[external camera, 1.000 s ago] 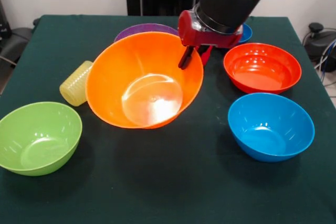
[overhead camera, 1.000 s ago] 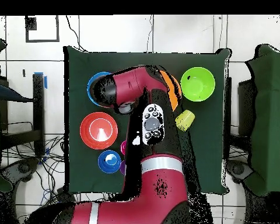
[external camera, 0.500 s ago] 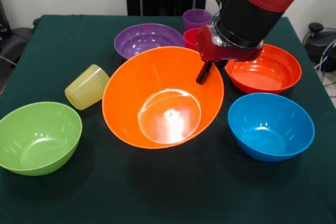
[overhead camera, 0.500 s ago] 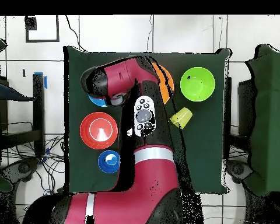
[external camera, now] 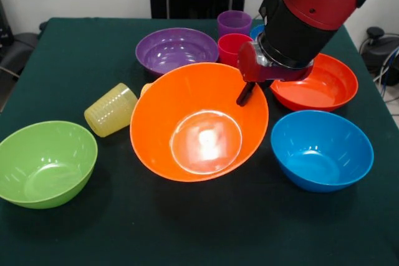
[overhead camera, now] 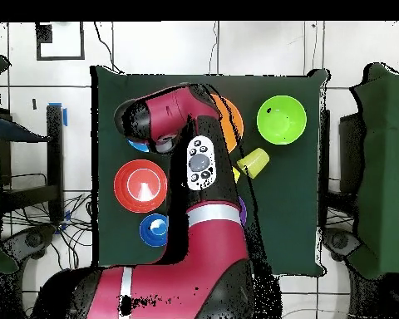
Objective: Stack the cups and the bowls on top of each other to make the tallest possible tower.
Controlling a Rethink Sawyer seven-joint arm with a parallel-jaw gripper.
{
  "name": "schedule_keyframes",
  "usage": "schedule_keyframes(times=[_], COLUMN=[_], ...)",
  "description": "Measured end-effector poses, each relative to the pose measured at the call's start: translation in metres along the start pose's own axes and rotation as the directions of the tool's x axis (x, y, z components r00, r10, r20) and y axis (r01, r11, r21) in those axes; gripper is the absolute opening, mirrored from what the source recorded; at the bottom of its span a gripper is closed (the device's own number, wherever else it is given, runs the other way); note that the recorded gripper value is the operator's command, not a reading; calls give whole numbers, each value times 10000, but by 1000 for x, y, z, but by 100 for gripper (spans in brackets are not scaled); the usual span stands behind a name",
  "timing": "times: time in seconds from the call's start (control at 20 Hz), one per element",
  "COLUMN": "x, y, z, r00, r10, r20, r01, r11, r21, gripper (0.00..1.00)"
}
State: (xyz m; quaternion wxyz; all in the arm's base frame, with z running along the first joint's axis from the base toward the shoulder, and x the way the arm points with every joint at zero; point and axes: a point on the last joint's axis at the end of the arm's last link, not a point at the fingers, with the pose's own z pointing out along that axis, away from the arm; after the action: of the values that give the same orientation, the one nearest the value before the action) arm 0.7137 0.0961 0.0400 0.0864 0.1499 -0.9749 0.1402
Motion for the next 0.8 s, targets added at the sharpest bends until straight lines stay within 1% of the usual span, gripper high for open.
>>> schedule_keyframes(times=[0.05, 0.1, 0.2, 0.35, 0.4, 0.45, 0.5, 0.6, 0.65, 0.7, 0.75, 0.8], x=[1, 5, 10, 21, 27, 33, 37, 50, 54, 67, 75, 79], y=[1, 2, 4, 7, 8, 9, 10, 10, 10, 11, 12, 13], z=[1, 6, 10, 23, 30, 38, 43, 60, 64, 79, 87, 92], r00=[10000, 9998, 9992, 9945, 9902, 9839, 9785, 9589, 9525, 9283, 9125, 9028], r10=[-32, -174, -346, -827, -1078, -1361, -1565, -2157, -2323, -2916, -3263, -3464], r20=[12, 100, 221, 647, 889, 1159, 1340, 1842, 1970, 2309, 2466, 2550], r01=[32, 172, 336, 767, 978, 1205, 1366, 1799, 1912, 2301, 2508, 2626], r11=[10000, 9996, 9985, 9930, 9891, 9839, 9797, 9646, 9595, 9379, 9227, 9134], r21=[38, 218, 425, 896, 1104, 1318, 1469, 1928, 2067, 2597, 2929, 3112], gripper=[0, 0, 0, 0, 0, 0, 0, 0, 0, 0, 0, 0])
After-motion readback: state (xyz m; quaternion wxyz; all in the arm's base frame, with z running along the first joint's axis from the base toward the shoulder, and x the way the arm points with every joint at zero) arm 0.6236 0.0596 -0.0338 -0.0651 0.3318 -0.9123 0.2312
